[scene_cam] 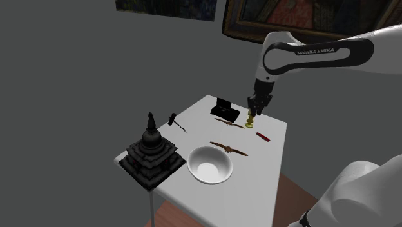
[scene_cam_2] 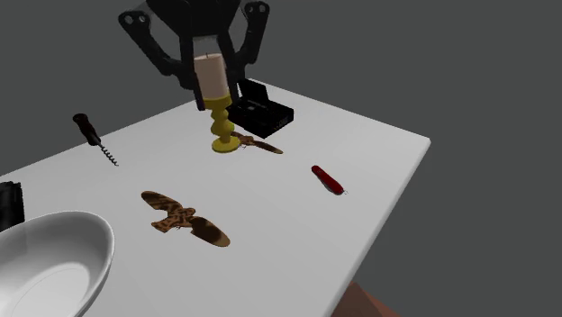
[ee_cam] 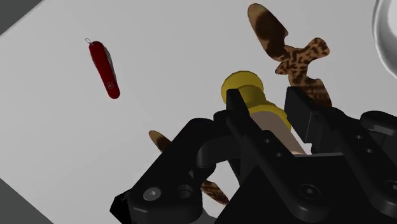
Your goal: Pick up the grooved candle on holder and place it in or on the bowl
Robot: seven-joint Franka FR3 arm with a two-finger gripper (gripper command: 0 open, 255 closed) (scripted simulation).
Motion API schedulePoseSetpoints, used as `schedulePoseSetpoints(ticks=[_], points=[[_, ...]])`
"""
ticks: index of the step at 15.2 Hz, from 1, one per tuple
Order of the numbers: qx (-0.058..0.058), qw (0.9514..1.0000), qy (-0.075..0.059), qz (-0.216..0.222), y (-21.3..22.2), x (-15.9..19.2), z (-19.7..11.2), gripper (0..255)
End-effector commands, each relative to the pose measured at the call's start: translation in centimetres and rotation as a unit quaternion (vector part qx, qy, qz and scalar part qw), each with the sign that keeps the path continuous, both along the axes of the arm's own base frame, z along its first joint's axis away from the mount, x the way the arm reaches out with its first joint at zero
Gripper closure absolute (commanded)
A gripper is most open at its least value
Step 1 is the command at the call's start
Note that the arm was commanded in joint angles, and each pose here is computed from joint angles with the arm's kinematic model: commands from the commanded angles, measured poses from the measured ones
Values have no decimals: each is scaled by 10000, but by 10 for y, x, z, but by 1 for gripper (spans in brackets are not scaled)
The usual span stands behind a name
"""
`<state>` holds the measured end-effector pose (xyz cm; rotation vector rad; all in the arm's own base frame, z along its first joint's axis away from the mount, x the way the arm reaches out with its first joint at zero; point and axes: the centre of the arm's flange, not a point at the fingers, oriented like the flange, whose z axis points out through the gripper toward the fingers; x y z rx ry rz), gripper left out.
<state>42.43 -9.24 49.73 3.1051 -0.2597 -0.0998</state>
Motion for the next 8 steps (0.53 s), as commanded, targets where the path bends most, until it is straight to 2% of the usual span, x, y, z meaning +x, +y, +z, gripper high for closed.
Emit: schedulePoseSetpoints(ticks=[1,8], points=[[-1,10000,1,-7,26,-5,1,255],[-1,10000,1,-7,118,-12,7,255]])
